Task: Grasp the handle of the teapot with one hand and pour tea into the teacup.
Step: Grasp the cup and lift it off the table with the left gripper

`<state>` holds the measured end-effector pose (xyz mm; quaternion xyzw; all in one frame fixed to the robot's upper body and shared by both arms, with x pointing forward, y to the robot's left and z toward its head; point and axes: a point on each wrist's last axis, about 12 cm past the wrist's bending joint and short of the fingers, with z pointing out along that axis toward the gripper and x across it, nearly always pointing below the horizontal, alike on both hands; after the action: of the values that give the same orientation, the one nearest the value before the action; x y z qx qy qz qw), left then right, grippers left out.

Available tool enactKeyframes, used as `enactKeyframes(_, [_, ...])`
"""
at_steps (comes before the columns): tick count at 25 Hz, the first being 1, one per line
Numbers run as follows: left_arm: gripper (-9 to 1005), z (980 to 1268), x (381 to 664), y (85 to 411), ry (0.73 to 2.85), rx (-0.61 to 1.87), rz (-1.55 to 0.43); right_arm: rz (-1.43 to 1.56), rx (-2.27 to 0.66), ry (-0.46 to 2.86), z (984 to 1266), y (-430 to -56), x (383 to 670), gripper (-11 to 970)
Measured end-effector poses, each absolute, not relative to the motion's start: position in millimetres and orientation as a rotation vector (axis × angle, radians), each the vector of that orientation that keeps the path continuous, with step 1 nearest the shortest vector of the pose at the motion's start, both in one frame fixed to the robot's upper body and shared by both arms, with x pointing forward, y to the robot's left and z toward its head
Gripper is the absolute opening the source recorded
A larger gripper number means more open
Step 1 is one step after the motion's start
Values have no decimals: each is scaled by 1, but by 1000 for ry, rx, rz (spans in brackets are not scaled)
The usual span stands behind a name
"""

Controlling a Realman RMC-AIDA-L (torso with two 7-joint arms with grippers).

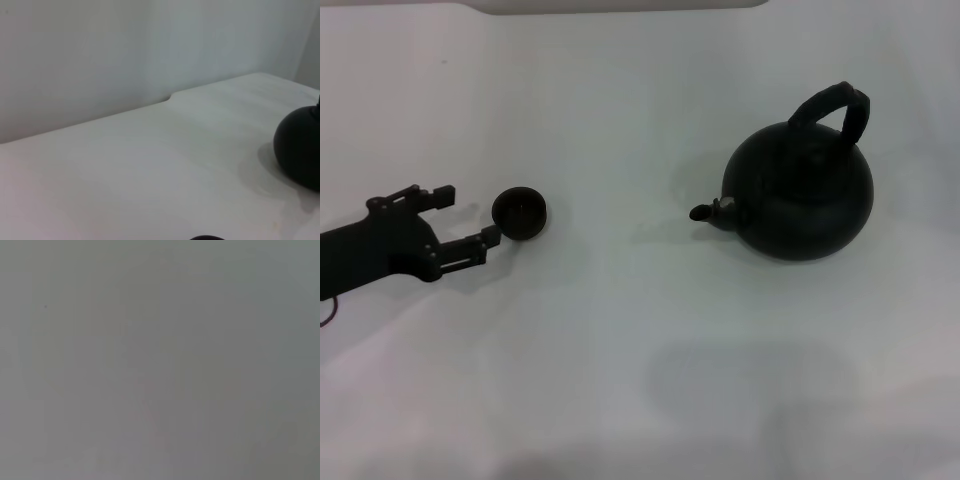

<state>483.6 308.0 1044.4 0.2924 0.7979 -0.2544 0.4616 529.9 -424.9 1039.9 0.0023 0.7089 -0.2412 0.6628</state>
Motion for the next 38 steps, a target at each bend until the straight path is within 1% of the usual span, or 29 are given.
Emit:
enactKeyframes(8, [861,1039,489,307,1957,753,-594,-537,1,1595,1042,-422,534,844])
enactKeyframes(14, [864,1035,504,300,1931,766,-592,-535,-1,1588,1043,-421,535,843])
enactKeyframes(24, [869,1030,520,283,1926,795,-629,-535,-2,1578,1045,-421,537,843])
enactKeyframes(38, [870,1019,522,276,1957,811,-618,-539,-11,1555,1051,-421,543,842])
